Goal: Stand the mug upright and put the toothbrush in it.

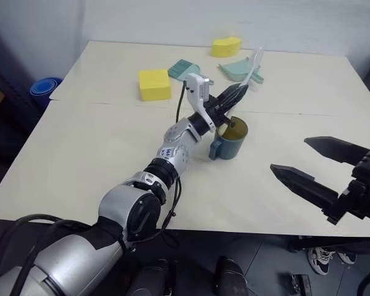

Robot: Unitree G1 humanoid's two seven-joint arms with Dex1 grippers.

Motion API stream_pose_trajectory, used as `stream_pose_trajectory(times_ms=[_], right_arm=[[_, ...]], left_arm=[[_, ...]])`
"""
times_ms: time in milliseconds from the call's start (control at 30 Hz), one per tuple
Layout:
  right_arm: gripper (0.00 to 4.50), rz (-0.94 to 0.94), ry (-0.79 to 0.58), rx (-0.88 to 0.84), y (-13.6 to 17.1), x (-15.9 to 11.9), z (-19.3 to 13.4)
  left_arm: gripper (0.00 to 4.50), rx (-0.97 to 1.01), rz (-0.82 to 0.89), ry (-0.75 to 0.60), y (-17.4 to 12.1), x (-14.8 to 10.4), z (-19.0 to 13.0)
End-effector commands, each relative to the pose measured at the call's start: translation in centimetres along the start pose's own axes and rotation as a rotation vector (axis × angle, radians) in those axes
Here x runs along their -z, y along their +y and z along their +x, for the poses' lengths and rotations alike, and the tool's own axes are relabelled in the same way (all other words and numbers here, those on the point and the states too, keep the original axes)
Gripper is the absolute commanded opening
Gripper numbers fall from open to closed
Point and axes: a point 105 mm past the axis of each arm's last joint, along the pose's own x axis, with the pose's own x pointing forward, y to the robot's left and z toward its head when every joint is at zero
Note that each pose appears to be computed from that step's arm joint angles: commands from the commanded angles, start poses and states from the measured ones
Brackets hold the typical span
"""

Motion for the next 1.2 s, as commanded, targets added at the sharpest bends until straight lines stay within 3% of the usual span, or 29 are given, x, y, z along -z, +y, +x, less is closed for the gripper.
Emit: stream_pose_trajectory(times_ms=[33, 233, 333, 467, 633, 833, 933, 1200], right_arm=[[4.5, -0.011, -0.062, 0.015, -0.1, -1.1, -0.5], [4.5, -0.01, -0.065, 0.009, -0.3, -1.1, -0.3], [4.5, -0.015, -0.062, 0.001, -0.5, -0.9, -0.1], [4.5, -0.022, -0.036, 0.0, -1.4, -0.1, 0.2], [4.5, -0.021, 0.039, 0.014, -3.9, 1.9, 0.9], [4.5, -0.03, 0.064, 0.042, -7.2, 3.2, 2.2], [4.5, -0.032, 0.065, 0.013, -7.8, 3.5, 3.4], [4.5, -0.039, 0.058, -0.044, -8.3, 3.6, 5.0]], left_arm=[[1.77, 0.042, -0.001, -0.028, -0.9, -0.9, 0.8], [3.56, 0.051, 0.018, -0.037, -0.4, -2.1, 0.8], [4.48, 0.17, 0.019, 0.004, -0.2, -3.8, 0.0], [4.49, 0.322, 0.065, 0.09, 0.8, -7.8, -3.3], [4.49, 0.476, 0.243, 0.435, 1.7, -13.1, -13.7], [4.49, 0.483, 0.323, 0.688, 1.5, -15.7, -20.6], [4.49, 0.422, 0.366, 0.753, 1.7, -16.1, -22.3], [4.49, 0.389, 0.387, 0.769, 1.0, -15.9, -23.1]])
